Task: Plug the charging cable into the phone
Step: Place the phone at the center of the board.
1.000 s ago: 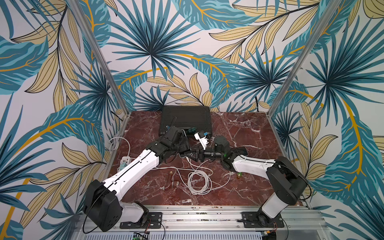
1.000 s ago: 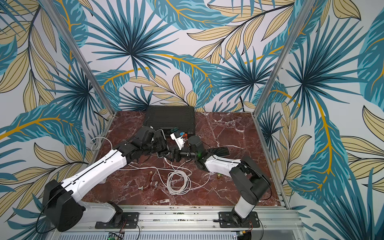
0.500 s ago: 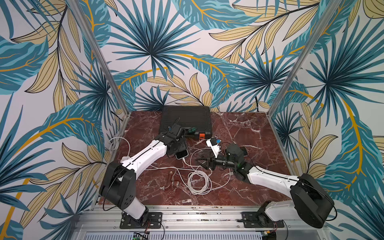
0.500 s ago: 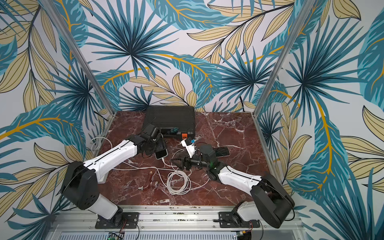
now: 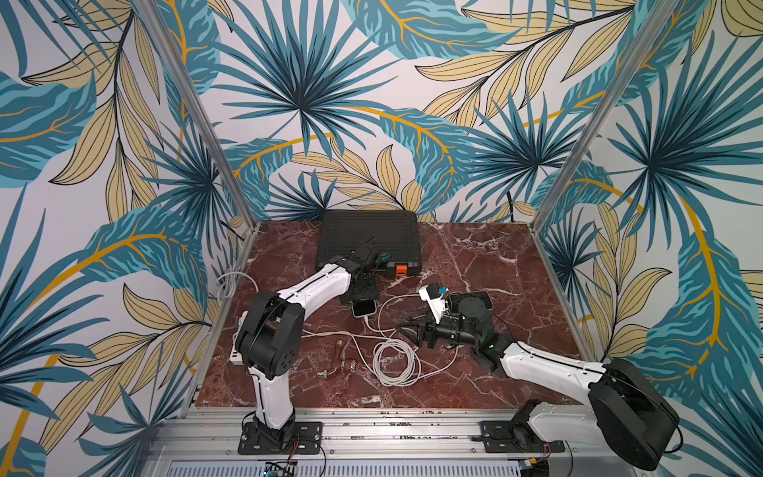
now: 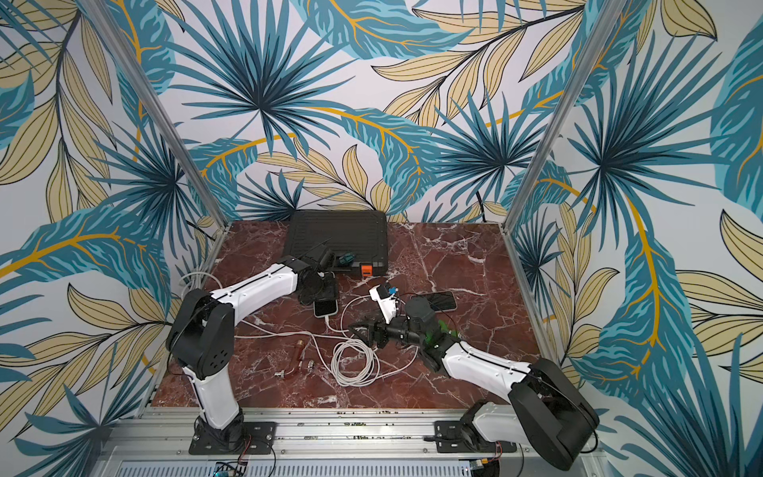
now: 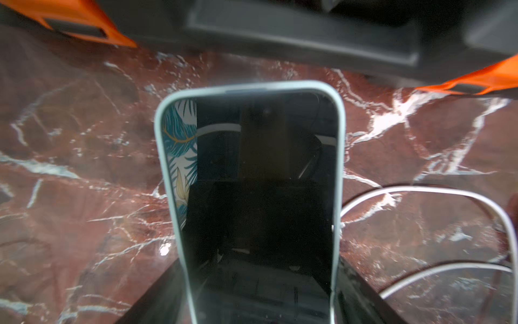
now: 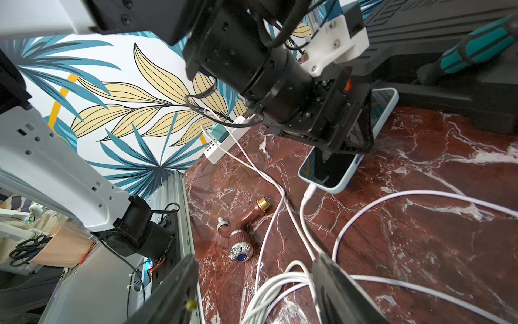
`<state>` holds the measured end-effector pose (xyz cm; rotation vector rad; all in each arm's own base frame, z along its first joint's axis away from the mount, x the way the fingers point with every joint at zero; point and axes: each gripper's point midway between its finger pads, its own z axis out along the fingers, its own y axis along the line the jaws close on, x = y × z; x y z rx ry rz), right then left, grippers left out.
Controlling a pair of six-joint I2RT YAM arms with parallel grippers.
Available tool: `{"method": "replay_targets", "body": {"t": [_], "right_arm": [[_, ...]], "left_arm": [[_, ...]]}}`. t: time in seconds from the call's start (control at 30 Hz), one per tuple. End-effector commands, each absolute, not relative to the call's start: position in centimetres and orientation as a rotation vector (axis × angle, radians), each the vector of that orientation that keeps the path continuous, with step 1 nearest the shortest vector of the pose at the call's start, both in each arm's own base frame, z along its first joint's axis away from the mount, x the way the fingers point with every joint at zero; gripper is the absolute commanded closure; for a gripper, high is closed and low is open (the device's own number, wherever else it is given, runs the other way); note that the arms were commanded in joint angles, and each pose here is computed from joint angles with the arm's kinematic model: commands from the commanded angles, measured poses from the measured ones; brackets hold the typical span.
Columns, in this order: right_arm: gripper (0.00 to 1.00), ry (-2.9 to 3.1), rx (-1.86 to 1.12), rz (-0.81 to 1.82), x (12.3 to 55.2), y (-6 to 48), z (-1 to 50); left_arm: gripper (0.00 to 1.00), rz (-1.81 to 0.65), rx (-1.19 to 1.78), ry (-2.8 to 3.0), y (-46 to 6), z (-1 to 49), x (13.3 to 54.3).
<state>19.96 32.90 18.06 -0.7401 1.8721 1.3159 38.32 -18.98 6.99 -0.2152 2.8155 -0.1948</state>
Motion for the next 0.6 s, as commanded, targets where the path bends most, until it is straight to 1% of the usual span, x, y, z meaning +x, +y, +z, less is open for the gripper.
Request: {"method": "replay_targets", "body": {"t": [0.0, 0.3, 0.47, 0.57], "right_arm": [[0.30, 1.863, -0.712, 1.313, 19.9, 32.3, 18.2], [0.30, 1.872, -0.702, 1.313, 19.8, 32.1, 18.2], [0.30, 1.876, -0.694, 1.295, 19.7, 31.7, 18.3], [0.29, 1.880, -0.693, 1.287, 19.6, 31.5, 18.2]], "left_arm": [[0.88, -0.212, -0.155, 2.839, -19.2, 7.2, 38.6], [0.88, -0.191, -0.110, 2.914, -19.4, 4.8, 39.0], [0.84, -0.177, -0.099, 2.935, -19.4, 3.9, 39.1], [0.80, -0.165, -0.097, 2.945, -19.3, 3.4, 39.2]]}}
